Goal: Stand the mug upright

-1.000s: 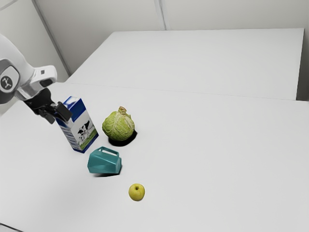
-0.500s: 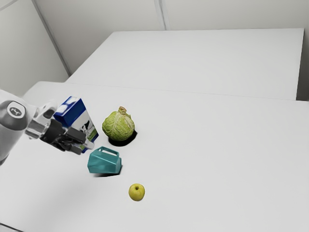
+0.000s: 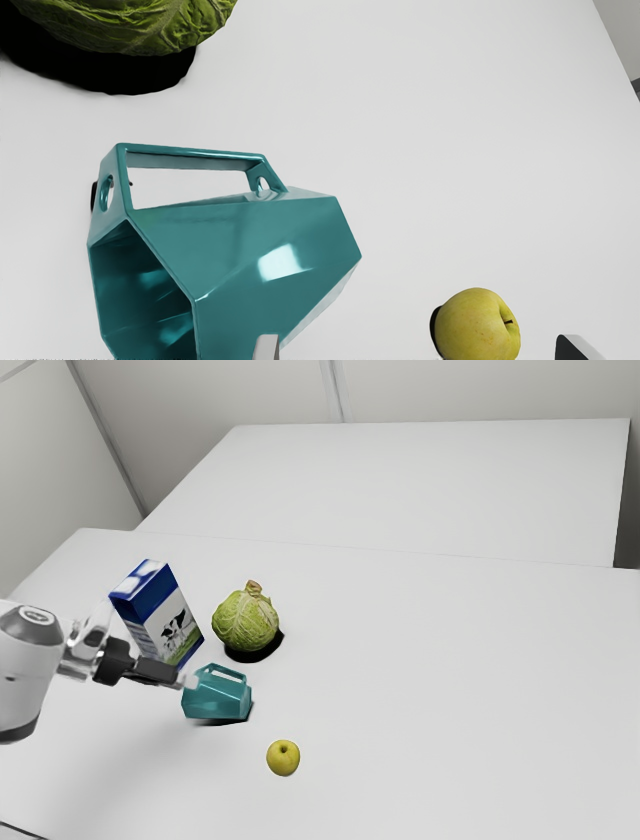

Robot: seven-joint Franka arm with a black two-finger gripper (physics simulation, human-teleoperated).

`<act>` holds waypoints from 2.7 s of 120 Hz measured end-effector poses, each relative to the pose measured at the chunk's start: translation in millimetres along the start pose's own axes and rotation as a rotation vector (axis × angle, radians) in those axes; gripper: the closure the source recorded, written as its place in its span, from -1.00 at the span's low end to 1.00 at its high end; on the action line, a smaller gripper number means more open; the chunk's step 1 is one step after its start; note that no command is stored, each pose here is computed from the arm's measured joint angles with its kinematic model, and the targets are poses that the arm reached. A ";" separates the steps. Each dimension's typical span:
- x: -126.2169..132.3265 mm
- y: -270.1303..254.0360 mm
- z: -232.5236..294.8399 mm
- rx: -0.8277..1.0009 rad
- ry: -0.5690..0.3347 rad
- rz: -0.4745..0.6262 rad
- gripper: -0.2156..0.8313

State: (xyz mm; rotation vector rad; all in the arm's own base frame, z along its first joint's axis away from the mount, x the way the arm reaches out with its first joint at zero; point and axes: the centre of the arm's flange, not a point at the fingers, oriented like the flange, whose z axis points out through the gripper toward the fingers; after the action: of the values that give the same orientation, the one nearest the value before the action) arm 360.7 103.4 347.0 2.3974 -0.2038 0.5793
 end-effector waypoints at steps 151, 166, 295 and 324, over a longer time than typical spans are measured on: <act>-35.7 -63.5 41.8 -0.038 0.107 0.254 -0.59; -35.2 -63.2 43.4 -0.039 0.130 0.286 -0.50; 13.7 -24.6 61.7 -0.097 0.199 0.498 0.78; 27.7 -18.7 61.6 -0.085 0.224 0.518 0.87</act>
State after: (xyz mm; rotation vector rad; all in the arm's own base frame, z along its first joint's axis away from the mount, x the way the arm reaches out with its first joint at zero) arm 412.5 78.9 306.6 2.1723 -0.7460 1.0434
